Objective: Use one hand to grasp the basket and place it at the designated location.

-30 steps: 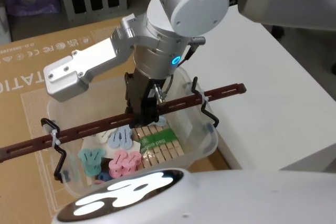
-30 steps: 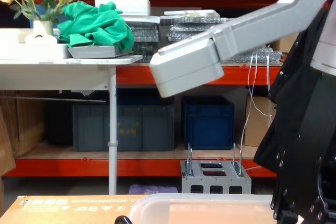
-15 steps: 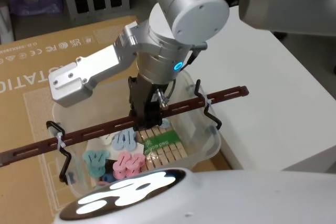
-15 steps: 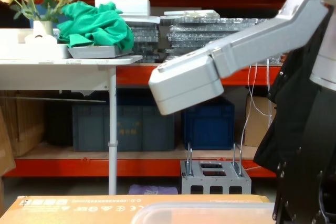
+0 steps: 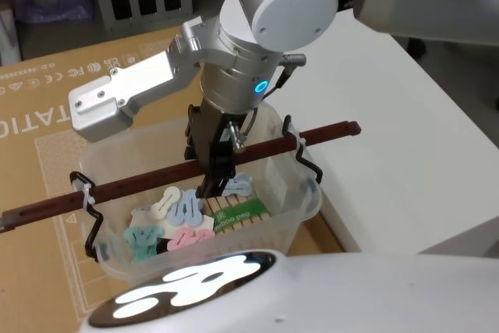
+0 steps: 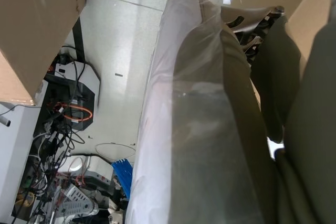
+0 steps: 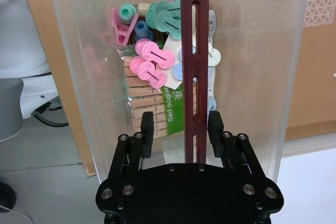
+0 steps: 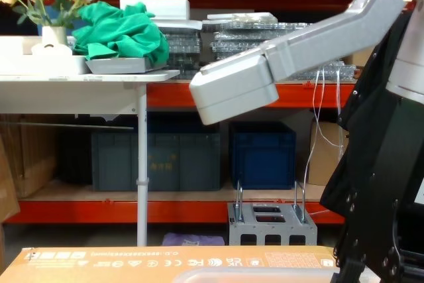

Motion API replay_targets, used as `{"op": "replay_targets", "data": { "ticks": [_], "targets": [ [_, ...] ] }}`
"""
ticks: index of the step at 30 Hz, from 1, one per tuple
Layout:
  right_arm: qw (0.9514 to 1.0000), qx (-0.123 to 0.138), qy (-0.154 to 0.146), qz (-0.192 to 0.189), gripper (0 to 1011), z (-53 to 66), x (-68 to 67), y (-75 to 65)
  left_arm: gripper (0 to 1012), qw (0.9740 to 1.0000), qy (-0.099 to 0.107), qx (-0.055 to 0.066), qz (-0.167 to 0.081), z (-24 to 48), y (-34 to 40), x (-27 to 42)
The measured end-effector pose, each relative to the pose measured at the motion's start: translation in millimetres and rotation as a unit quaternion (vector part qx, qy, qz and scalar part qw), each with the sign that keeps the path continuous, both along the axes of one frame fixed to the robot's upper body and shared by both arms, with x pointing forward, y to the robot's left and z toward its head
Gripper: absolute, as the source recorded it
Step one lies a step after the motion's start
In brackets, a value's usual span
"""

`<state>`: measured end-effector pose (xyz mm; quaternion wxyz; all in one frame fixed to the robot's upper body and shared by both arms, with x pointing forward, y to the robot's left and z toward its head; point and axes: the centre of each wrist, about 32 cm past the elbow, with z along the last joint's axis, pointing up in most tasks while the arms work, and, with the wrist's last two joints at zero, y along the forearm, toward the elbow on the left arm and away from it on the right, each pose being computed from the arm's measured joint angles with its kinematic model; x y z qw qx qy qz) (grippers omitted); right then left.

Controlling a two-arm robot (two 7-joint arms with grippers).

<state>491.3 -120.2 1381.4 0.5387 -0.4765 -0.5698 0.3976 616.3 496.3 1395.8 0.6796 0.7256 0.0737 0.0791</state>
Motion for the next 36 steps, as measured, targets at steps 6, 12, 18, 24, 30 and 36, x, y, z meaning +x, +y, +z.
{"op": "replay_targets", "data": {
  "ticks": [6,12,18,24,30,36],
  "targets": [
    [1.0000,0.001,0.001,0.000,772,-0.7,0.4,-0.9,0,1.0000,0.000,0.000,0.000,0.0,0.0,0.0],
    [0.9999,0.010,-0.004,-0.006,942,6.0,3.6,-6.5,0,1.0000,0.000,0.000,0.000,0.0,0.0,0.0],
    [0.9994,0.030,-0.012,-0.013,1000,24.4,7.0,-19.4,0,1.0000,0.000,0.000,0.000,0.0,0.0,0.0],
    [0.9986,0.050,-0.016,-0.014,1000,40.4,6.2,-30.0,0,1.0000,0.000,0.000,0.000,0.0,0.0,0.0],
    [0.9973,0.070,-0.016,-0.011,1000,56.2,3.7,-41.7,0,1.0000,0.000,0.000,0.000,0.0,0.0,0.0],
    [0.9951,0.096,-0.017,-0.018,1000,74.8,4.8,-56.8,0,1.0000,0.000,0.000,0.000,0.0,0.0,0.0]
  ]
}}
